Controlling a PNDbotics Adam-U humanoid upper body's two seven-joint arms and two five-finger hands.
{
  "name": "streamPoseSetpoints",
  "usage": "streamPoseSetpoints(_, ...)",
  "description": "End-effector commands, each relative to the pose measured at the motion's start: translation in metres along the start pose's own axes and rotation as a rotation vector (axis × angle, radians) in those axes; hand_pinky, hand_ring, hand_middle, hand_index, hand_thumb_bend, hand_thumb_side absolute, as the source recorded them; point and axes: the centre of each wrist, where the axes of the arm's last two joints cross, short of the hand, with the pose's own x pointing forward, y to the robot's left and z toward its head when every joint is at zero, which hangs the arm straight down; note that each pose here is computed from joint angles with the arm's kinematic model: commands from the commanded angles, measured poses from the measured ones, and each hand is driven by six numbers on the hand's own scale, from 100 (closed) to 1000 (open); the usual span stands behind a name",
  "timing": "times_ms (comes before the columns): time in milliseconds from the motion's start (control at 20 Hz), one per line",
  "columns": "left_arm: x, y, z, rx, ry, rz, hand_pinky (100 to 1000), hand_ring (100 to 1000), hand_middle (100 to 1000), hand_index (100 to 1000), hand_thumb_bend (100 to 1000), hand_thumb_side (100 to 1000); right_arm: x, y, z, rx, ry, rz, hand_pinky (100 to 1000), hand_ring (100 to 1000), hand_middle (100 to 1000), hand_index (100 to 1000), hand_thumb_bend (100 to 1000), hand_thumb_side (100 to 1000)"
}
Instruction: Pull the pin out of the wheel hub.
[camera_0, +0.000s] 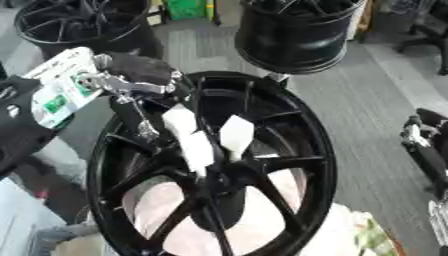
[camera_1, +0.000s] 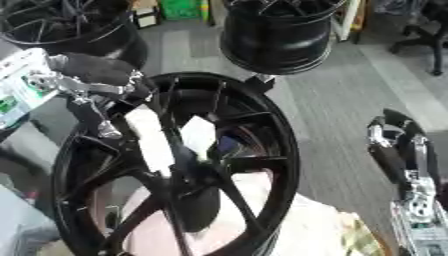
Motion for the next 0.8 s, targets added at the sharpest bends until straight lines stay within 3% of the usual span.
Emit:
streamPoseSetpoints(50, -0.004, 0.013, 0.008, -0.324, -0.239, -0.25, 744, 617, 582, 711, 297, 130, 0.006, -0.004, -0.006, 0.002, -0.029, 0.019, 569, 608, 696, 803, 100, 438)
streamPoseSetpoints(300, -0.01, 0.013, 0.013, -0.283, -0.238, -0.209, 722, 558, 504, 636, 231, 138, 0.005, -0.004, -0.005, 0.0, -0.027, 0.018, 569, 608, 696, 803, 100, 439)
streamPoseSetpoints(350, -0.012, 0.012, 0.014, -0.273, -0.239, -0.195, 706, 514, 449, 576, 157, 145, 0.005, -0.004, -0.005, 0.0, -0.027, 0.018, 569, 608, 696, 803, 100, 439)
streamPoseSetpoints(500, -0.017, 0.012, 0.018, -0.23, -0.244, -0.158, 696, 491, 411, 540, 117, 151, 0.005, -0.005, -0.005, -0.002, -0.025, 0.018, 569, 608, 696, 803, 100, 439)
streamPoseSetpoints(800, -0.024, 0.04, 0.048, -0.077, -0.222, -0.146, 698, 482, 397, 529, 106, 158, 0.004, -0.005, -0.004, -0.005, -0.021, 0.019, 569, 608, 695, 804, 100, 438)
